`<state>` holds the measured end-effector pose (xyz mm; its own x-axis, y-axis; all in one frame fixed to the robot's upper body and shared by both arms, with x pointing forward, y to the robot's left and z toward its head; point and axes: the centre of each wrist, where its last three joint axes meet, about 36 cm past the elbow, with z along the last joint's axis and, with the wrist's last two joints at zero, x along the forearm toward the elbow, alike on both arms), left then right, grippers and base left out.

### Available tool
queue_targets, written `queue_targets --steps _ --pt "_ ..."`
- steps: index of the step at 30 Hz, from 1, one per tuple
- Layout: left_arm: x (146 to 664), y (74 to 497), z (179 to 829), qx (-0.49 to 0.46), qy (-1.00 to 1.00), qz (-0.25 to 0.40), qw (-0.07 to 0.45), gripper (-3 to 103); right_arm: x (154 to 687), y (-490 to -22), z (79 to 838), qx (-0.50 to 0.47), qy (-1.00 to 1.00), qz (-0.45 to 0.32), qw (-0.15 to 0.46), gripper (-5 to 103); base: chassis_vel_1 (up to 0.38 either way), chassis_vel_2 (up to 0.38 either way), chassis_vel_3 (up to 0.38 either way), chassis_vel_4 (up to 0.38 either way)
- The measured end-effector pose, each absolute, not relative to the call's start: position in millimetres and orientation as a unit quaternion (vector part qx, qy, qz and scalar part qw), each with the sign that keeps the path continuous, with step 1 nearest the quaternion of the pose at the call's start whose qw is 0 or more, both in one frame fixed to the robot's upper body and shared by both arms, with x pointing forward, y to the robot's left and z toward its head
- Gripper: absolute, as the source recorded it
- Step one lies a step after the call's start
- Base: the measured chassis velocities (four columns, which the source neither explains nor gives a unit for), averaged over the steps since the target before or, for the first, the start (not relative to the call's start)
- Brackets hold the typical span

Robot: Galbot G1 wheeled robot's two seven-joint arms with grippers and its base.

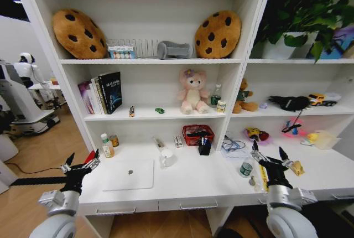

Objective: Organize the objects on the table.

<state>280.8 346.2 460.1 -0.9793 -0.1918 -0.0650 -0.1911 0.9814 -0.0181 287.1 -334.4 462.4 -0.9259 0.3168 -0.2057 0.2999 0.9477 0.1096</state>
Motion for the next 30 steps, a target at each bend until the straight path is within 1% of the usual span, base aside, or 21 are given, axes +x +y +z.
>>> queue_targets --steps 30 --pt "280.8 346.2 460.0 -0.096 0.995 -0.006 0.033 100 287.1 -334.4 462.3 0.157 0.981 0.038 0.111 100 0.0 0.0 0.0 0.0"
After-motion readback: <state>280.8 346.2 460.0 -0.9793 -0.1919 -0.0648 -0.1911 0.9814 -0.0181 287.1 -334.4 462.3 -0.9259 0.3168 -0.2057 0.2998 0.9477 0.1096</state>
